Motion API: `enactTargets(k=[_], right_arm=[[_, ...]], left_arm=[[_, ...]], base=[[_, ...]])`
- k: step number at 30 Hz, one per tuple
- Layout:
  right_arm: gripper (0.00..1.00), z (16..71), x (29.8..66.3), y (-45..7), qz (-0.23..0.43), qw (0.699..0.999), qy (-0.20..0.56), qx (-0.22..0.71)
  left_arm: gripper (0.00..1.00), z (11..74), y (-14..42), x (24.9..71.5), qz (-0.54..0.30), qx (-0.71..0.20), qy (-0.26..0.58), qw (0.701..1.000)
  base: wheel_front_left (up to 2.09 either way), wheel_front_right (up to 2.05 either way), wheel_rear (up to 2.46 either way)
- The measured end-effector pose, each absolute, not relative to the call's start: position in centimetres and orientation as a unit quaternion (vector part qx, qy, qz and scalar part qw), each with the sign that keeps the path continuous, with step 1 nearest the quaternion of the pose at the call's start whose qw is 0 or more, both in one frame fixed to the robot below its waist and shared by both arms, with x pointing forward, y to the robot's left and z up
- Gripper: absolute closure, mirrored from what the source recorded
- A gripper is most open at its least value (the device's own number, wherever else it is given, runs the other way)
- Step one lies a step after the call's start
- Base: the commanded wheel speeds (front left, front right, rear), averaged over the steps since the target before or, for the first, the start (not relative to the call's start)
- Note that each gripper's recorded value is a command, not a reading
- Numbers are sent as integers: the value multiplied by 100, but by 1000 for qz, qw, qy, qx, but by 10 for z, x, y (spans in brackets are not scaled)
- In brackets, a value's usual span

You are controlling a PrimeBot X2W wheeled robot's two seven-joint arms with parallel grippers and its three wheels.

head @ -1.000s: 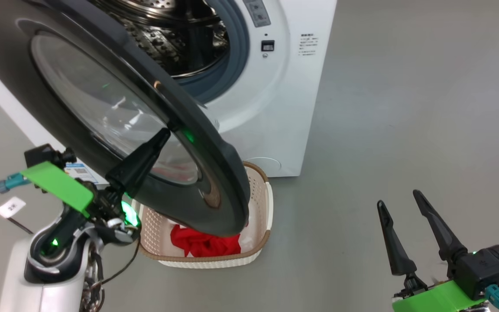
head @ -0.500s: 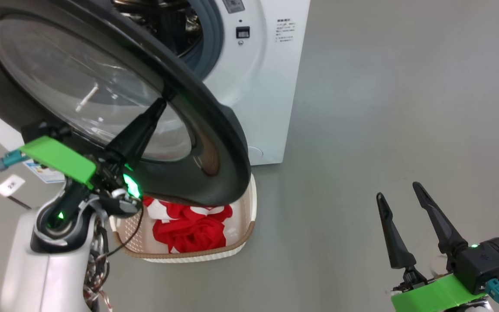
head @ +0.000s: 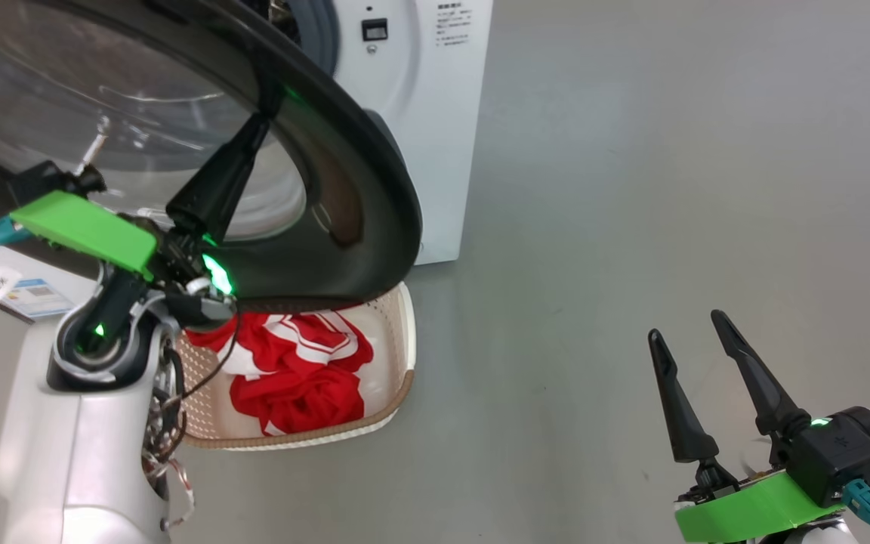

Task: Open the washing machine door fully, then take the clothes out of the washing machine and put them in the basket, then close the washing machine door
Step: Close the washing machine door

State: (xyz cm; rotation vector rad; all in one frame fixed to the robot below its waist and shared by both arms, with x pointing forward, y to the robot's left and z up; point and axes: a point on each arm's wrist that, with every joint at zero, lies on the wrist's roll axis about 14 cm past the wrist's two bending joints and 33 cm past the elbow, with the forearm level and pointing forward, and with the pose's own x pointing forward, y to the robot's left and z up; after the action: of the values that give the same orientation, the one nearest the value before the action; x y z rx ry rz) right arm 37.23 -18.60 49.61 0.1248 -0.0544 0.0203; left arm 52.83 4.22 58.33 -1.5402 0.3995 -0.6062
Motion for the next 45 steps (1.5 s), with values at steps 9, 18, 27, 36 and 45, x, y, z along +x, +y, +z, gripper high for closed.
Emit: enactTargets(k=[9,18,27,36,45], right_arm=[[0,491,367,-197,-9,998,-18,59],[0,487,369,-207,-23,998,-12,53],[0,489,368,-216,-37,998,-14,50],[0,491,365,-220,-44,998,-16,50],[0,496,368,-215,-35,997,-27,59]], left_arm=[[100,583,23,544,-279,-681,184,651],[100,586,11,562,-288,-688,184,640],[100,580,-2,569,-292,-693,194,630],[100,581,-10,570,-298,-694,198,624],[100,587,5,567,-286,-696,179,634]], base=[[0,0,0],[0,0,0],[0,0,0],[0,0,0],[0,0,0]])
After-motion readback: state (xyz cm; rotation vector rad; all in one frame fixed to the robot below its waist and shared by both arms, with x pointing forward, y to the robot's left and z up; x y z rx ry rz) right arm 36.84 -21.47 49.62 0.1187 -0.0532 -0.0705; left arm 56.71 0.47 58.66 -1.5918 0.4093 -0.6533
